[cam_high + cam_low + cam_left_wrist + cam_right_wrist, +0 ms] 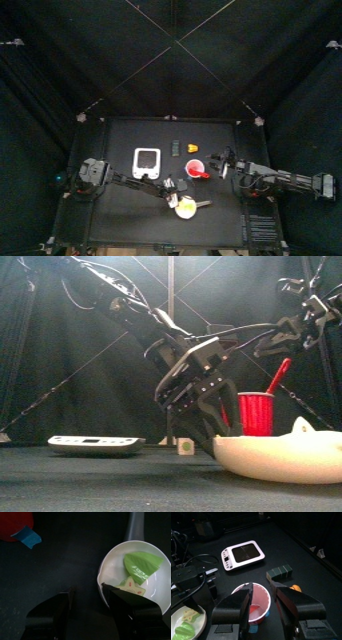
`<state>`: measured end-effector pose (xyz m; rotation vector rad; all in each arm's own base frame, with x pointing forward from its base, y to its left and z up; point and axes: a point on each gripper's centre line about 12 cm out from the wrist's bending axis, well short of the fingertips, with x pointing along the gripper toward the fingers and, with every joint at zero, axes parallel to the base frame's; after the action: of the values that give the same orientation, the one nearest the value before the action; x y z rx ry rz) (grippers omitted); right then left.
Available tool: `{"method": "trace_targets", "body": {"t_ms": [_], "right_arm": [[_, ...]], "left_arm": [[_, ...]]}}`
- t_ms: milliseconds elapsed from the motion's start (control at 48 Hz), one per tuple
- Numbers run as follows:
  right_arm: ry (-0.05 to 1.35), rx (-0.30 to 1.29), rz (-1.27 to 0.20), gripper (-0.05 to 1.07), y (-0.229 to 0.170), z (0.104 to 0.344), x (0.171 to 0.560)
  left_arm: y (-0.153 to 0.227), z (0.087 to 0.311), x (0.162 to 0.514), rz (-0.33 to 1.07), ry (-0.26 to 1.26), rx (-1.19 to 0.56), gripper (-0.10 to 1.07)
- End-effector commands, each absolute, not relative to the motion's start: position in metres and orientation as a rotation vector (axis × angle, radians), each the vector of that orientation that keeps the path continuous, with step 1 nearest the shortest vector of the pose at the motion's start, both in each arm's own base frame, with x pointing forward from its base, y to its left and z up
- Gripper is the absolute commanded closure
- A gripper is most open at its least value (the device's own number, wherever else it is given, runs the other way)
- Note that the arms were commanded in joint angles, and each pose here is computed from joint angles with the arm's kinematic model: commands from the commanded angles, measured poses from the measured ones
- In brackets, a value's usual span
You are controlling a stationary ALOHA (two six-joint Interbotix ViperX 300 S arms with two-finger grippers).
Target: Grab pan
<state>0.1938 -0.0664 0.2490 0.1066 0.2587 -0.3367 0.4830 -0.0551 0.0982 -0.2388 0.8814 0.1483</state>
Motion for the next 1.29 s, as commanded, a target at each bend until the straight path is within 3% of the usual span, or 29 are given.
{"method": "trace_targets", "body": {"t_ms": [0, 500, 979, 1271], "right_arm": [[0.254, 0.106, -0.338, 0.29, -0.067, 0.251, 0.195], [0.254, 0.106, -0.339, 0.29, -0.067, 0.251, 0.195], [0.252, 0.106, -0.341, 0.29, -0.068, 0.251, 0.195], [0.254, 0.106, -0.339, 0.29, -0.067, 0.251, 0.195]], "left_arm": [[-0.058, 0.116, 0.492, 0.137, 0.836, -0.256, 0.12], [-0.058, 0.111, 0.489, 0.171, 0.877, -0.278, 0.15], [-0.058, 0.115, 0.489, 0.171, 0.87, -0.284, 0.49], [-0.06, 0.127, 0.489, 0.174, 0.851, -0.334, 0.64]]}}
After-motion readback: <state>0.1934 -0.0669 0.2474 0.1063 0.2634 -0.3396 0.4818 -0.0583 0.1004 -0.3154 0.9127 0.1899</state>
